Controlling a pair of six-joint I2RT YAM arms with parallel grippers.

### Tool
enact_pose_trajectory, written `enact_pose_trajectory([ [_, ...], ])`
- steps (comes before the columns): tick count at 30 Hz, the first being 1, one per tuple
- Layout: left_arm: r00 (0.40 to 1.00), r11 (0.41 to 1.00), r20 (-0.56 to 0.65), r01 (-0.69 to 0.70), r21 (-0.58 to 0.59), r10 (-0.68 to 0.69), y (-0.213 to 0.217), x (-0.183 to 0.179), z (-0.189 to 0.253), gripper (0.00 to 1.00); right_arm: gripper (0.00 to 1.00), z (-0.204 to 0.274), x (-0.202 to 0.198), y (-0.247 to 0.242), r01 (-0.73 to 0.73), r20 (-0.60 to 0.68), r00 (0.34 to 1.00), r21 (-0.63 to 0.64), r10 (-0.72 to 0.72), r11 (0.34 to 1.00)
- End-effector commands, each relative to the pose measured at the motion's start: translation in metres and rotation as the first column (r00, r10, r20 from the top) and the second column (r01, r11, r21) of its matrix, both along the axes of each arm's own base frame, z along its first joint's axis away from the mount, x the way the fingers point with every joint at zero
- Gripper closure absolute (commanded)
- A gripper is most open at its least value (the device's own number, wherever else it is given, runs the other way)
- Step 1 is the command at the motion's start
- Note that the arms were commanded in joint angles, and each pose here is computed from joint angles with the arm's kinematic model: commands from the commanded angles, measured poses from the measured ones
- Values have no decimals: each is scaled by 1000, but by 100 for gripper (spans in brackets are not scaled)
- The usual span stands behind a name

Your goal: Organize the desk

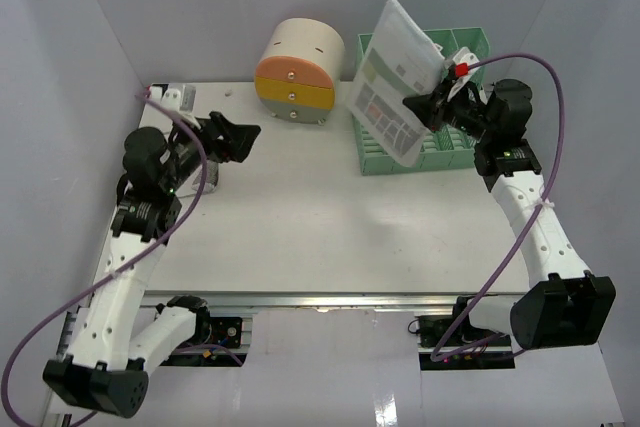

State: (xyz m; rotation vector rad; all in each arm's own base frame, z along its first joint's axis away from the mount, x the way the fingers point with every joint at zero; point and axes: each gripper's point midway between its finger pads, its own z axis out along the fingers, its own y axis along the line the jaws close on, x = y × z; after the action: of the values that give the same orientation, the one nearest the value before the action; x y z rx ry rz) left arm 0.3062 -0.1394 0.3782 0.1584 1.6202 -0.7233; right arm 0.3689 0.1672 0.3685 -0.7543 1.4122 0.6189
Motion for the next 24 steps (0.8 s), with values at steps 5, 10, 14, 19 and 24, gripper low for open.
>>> enact_pose_trajectory([
  [5,980,962,-10,-194,193,199,49,-29,-100,5,92,56,44,-89,392,254,894,-41,-370,919],
  [10,979,954,-11,-193,229,201,54,-40,-128,5,92,59,52,-134,560,285,801,-43,-527,828],
  [14,980,957,-8,-191,218,197,53,-43,-135,5,92,51,62,-157,626,283,753,-31,-594,779],
  [19,980,957,-4,-192,216,197,53,-45,-135,5,92,50,69,-161,632,304,741,-15,-599,775],
  [24,979,956,3,-201,215,206,55,-46,-134,5,92,46,81,-154,597,277,770,5,-575,802],
])
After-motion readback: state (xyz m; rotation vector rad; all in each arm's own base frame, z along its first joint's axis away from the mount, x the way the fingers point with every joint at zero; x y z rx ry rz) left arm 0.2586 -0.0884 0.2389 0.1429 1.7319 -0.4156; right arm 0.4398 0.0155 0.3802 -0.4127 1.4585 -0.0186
